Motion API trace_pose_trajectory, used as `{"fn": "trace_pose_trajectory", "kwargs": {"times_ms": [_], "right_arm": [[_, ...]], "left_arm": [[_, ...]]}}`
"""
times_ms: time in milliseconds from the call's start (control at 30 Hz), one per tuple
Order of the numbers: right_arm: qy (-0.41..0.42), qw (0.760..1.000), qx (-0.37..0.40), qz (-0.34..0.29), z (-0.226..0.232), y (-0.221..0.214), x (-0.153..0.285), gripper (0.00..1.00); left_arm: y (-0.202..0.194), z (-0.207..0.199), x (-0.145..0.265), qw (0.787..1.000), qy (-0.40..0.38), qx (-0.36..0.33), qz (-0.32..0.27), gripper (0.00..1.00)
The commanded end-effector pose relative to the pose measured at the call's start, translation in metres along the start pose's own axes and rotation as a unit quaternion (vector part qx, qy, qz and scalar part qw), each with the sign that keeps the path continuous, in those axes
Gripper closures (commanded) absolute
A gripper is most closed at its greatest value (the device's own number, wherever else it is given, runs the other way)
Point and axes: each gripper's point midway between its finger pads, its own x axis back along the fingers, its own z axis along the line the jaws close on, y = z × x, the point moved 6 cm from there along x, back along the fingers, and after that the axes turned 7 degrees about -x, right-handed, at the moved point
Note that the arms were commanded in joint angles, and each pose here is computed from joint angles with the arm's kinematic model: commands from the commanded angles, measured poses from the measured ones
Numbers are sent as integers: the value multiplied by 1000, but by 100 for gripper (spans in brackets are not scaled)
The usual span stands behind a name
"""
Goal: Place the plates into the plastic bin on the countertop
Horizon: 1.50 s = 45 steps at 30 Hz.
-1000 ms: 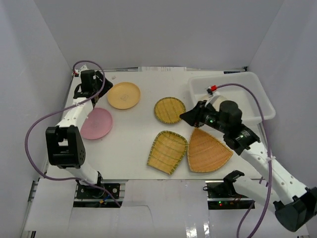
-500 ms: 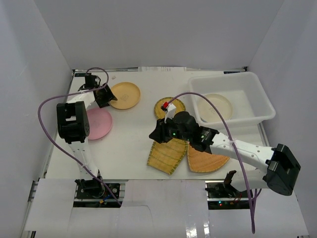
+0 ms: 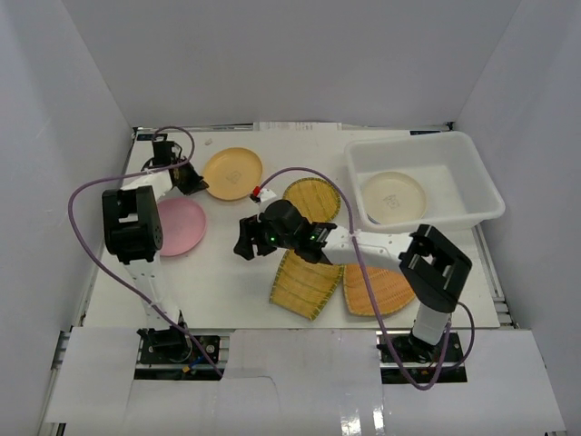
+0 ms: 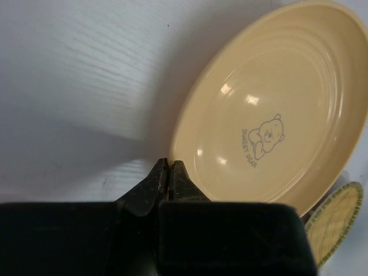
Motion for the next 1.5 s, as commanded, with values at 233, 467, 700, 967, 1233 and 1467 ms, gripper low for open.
{"fn": "trace_pose_trajectory", "kwargs": {"times_ms": [233, 467, 700, 967, 1233, 1467], "right_arm": [[-45, 992, -91, -77, 7, 33, -79, 27], [-89, 982, -130, -106, -3, 35, -126, 33], [-110, 984, -117, -82, -8, 36, -188, 34], [-132, 978, -126, -101, -16, 39, -211, 48], [-117, 969, -131, -171, -6, 75, -174, 92], [-157, 926, -97, -329, -39, 187, -8, 92]], "left_arm": [[52, -66, 162, 966, -100, 48, -235, 100], [49, -70, 256, 924, -73, 56, -371, 100], [16, -82, 303, 908, -129, 33, -396, 100], [-19, -103, 296, 921, -196, -8, -336, 100], [-18, -137, 335, 904, -261, -58, -333, 100], [-21, -190, 388, 867, -380, -106, -303, 100]]}}
